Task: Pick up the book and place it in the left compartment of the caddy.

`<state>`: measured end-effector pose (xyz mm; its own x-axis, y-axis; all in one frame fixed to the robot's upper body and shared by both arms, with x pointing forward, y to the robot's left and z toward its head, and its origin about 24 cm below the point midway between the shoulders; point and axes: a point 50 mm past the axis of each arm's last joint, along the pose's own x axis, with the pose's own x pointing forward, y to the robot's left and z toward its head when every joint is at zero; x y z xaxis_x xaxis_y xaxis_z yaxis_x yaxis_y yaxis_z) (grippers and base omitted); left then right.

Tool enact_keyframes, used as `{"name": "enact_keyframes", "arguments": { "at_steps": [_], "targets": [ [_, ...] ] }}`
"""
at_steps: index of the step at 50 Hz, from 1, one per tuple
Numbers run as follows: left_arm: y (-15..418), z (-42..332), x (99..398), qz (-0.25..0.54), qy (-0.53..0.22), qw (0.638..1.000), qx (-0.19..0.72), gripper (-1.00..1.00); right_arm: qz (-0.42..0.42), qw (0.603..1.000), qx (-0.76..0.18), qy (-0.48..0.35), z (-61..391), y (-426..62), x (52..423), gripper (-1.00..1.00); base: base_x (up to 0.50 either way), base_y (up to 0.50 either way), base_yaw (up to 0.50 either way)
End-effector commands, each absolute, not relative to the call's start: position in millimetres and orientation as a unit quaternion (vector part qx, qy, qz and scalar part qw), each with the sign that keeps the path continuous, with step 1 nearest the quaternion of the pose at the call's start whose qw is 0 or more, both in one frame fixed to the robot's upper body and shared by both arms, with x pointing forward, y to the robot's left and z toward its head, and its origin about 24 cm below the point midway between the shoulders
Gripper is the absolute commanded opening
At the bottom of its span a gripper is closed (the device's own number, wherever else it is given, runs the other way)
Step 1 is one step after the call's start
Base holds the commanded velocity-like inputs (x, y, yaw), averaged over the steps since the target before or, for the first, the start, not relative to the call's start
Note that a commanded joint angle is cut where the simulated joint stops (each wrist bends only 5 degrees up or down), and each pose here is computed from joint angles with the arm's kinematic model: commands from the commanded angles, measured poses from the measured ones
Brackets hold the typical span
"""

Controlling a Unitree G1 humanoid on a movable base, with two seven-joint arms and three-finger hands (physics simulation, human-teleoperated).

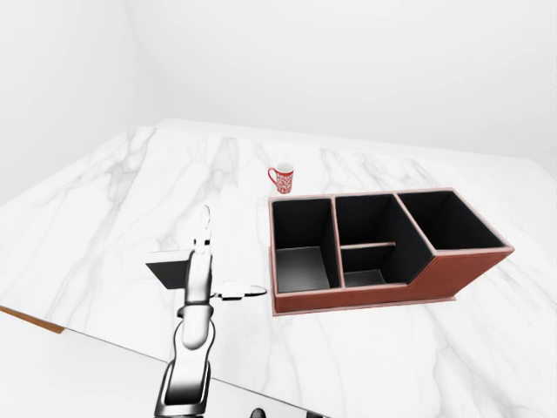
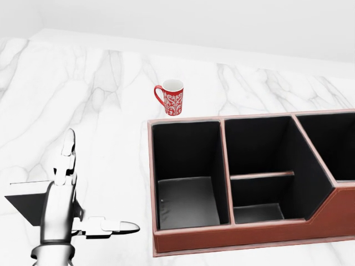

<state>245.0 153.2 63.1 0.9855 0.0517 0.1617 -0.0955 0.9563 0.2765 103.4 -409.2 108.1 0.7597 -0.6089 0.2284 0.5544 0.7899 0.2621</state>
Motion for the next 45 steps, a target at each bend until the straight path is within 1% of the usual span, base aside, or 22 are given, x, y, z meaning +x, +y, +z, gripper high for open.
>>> {"name": "enact_keyframes", "arguments": {
  "at_steps": [1,3,5,6,8,11,13,17,19,20,28,31,32,33,35,37,41,45],
  "targets": [
    [153.8,89.8,234.1,0.098,-0.144,0.954,0.243,1.00,-0.312,0.933,0.089,-0.156,109.6,-408.8,103.3,1.00,0.00,0.00,0.00],
    [148.7,91.5,234.2,0.097,-0.146,0.945,0.274,1.00,-0.311,0.933,0.090,-0.155,109.3,-408.7,103.4,1.00,0.00,0.00,0.00],
    [148.5,91.5,234.2,0.098,-0.146,0.945,0.276,1.00,-0.311,0.933,0.090,-0.155,109.2,-408.7,103.4,1.00,0.00,0.00,0.00],
    [146.0,93.9,231.2,0.116,-0.159,0.925,0.325,1.00,-0.311,0.933,0.089,-0.156,109.7,-408.7,103.1,1.00,0.00,0.00,0.00],
    [146.5,90.9,232.9,0.135,-0.154,0.912,0.355,1.00,-0.310,0.934,0.091,-0.152,107.3,-408.8,104.5,1.00,0.00,0.00,0.00],
    [146.7,95.9,231.0,0.149,-0.157,0.905,0.366,1.00,-0.311,0.934,0.087,-0.156,110.2,-408.4,103.3,1.00,0.00,0.00,0.00],
    [146.4,100.5,229.5,0.162,-0.161,0.892,0.391,1.00,-0.310,0.934,0.089,-0.153,108.6,-408.6,104.0,1.00,0.00,0.00,0.00],
    [142.6,101.7,226.4,0.190,-0.190,0.841,0.469,1.00,-0.312,0.933,0.090,-0.153,108.7,-409.3,104.4,1.00,0.00,0.00,0.00],
    [142.4,102.4,226.9,0.190,-0.182,0.842,0.472,1.00,-0.313,0.933,0.091,-0.150,107.4,-409.6,104.7,1.00,0.00,0.00,0.00],
    [143.5,104.4,226.3,0.205,-0.183,0.829,0.488,1.00,-0.313,0.933,0.089,-0.152,108.5,-409.3,103.9,1.00,0.00,0.00,0.00],
    [144.6,110.0,225.1,0.227,-0.198,0.807,0.507,1.00,-0.314,0.933,0.091,-0.147,106.0,-409.7,105.8,1.00,0.00,0.00,0.00],
    [144.0,112.9,226.0,0.226,-0.208,0.783,0.541,1.00,-0.315,0.933,0.092,-0.148,106.2,-409.6,105.3,1.00,0.00,0.00,0.00],
    [143.9,113.1,226.0,0.226,-0.209,0.782,0.542,1.00,-0.315,0.933,0.092,-0.148,106.2,-409.6,105.3,1.00,0.00,0.00,0.00],
    [142.0,115.5,225.9,0.222,-0.215,0.768,0.562,1.00,-0.315,0.933,0.093,-0.147,105.6,-409.6,105.3,1.00,0.00,0.00,0.00],
    [142.9,117.8,226.2,0.226,-0.217,0.764,0.564,1.00,-0.315,0.933,0.094,-0.145,104.3,-409.7,106.1,1.00,0.00,0.00,0.00],
    [143.3,121.7,227.4,0.227,-0.222,0.746,0.586,1.00,-0.314,0.934,0.093,-0.144,104.5,-409.2,105.6,1.00,0.00,0.00,0.00],
    [143.4,124.2,228.4,0.226,-0.227,0.723,0.612,1.00,-0.315,0.934,0.093,-0.142,103.7,-409.3,105.9,1.00,0.00,0.00,0.00],
    [144.2,124.0,229.4,0.223,-0.221,0.721,0.618,1.00,-0.316,0.934,0.093,-0.141,103.2,-409.3,106.3,1.00,0.00,0.00,0.00]
  ]
}}
